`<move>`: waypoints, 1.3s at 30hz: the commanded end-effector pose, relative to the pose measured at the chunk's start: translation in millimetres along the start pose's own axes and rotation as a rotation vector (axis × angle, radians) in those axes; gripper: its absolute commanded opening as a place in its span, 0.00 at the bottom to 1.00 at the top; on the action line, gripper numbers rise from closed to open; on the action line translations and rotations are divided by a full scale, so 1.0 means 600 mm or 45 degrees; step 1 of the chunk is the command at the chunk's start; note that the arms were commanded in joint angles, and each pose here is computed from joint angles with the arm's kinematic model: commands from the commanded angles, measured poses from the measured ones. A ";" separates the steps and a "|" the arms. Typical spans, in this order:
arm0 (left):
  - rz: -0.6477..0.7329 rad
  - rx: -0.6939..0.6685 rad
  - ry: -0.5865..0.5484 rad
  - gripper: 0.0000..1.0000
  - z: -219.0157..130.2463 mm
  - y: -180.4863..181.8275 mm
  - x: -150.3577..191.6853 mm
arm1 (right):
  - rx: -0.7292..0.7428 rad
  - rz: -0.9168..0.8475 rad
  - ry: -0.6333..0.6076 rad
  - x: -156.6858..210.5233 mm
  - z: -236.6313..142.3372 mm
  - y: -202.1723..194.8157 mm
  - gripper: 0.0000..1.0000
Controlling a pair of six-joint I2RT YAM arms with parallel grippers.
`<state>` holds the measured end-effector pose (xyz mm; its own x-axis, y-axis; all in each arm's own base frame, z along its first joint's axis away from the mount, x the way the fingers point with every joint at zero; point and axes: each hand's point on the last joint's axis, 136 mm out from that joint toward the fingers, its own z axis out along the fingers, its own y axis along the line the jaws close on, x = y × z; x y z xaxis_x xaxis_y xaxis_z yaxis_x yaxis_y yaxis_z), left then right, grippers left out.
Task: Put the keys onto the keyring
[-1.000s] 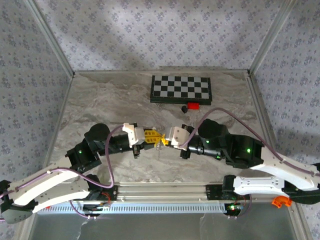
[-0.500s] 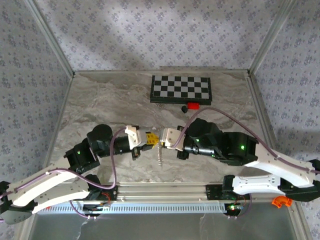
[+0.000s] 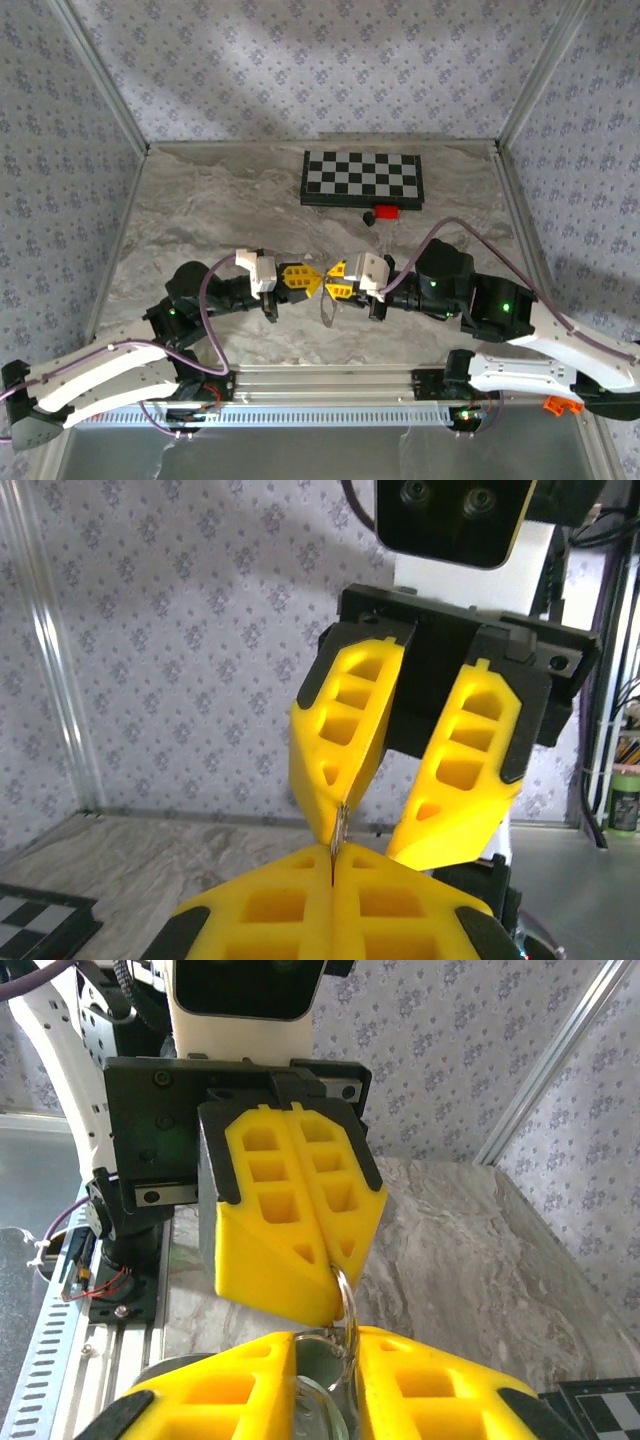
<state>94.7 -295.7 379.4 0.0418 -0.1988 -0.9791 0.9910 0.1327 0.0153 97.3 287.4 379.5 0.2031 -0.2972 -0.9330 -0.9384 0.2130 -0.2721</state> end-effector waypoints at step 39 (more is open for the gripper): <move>0.021 0.185 -0.078 0.00 0.008 -0.040 -0.061 | -0.064 0.033 0.011 -0.017 0.004 0.008 0.22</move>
<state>90.0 -303.9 366.9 0.0364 -0.0531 -0.9979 0.9958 0.0862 0.0317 100.8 287.7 365.5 0.1634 -0.4126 -0.8962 -0.9440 0.1985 -0.2635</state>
